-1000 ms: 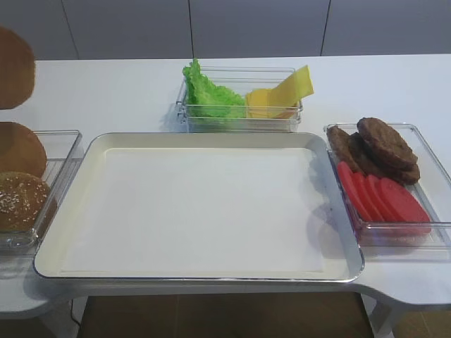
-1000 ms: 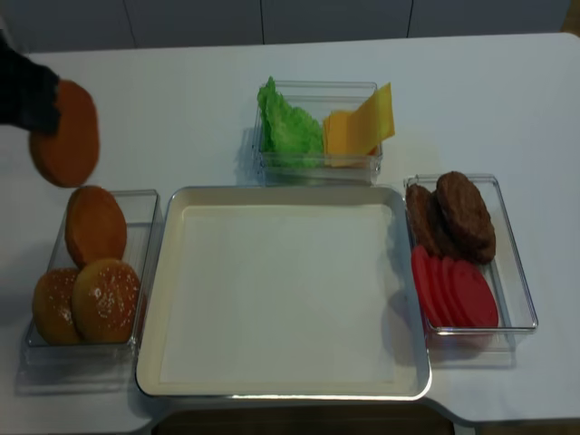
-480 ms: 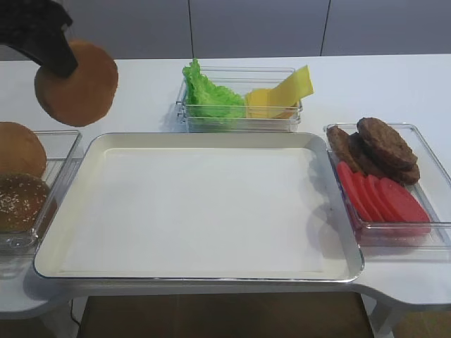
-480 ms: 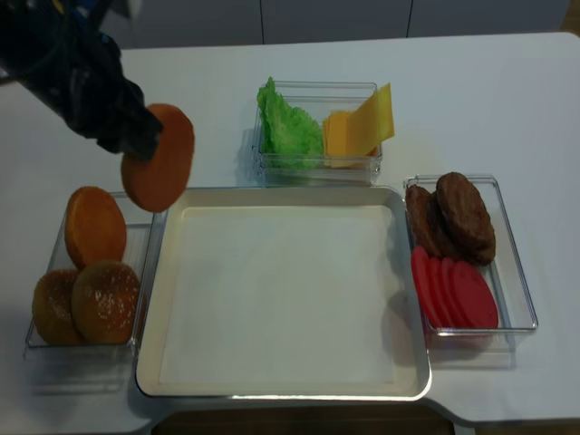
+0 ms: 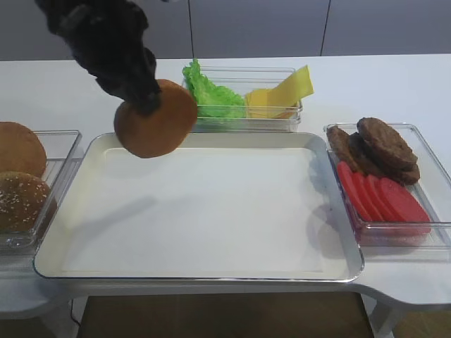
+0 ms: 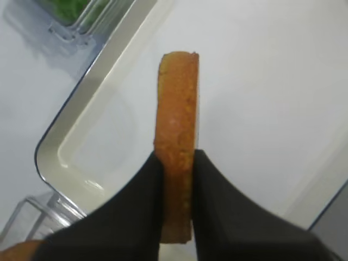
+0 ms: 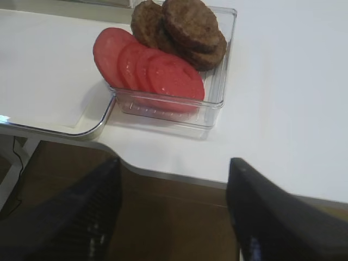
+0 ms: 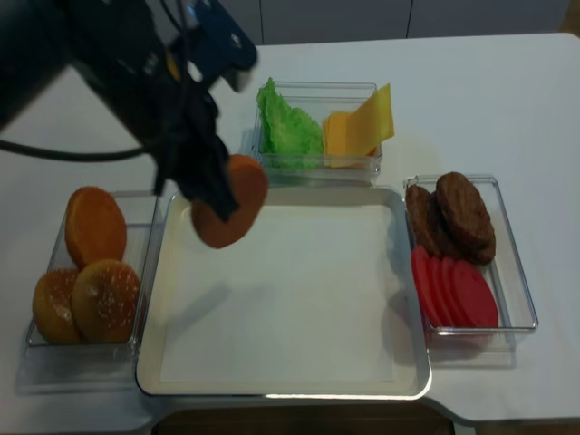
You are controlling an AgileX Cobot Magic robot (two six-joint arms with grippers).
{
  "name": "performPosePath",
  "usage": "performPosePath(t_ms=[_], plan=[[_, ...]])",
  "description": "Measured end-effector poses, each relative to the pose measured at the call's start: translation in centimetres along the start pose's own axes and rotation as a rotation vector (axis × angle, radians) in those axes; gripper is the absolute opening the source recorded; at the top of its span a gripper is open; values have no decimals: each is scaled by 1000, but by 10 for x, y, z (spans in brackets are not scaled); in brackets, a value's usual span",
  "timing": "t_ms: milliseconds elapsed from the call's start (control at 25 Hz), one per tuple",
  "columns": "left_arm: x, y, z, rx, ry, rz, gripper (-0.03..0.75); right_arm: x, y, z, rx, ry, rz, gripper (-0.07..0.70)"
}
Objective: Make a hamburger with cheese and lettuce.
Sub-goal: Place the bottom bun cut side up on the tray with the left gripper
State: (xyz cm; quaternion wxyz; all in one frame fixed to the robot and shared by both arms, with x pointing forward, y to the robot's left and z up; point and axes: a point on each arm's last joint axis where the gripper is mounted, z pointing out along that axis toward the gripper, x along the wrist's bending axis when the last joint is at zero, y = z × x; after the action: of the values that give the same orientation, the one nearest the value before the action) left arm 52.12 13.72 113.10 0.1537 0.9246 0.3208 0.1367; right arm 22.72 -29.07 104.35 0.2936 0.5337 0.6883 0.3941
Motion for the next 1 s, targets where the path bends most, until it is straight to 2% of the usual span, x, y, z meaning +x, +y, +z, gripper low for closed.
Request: performPosePath(t_ms=[240,400,680,1000], plan=[[-25,24,34,24,79,181,92,0,0,0,0,0,0,475],[-33,32,58,80,138,275,92,0,0,0,0,0,0,475],[-39,40,78,81,179,340,92,0,0,0,0,0,0,475],[-42,41,91,120,175,366,92,0,0,0,0,0,0,475]])
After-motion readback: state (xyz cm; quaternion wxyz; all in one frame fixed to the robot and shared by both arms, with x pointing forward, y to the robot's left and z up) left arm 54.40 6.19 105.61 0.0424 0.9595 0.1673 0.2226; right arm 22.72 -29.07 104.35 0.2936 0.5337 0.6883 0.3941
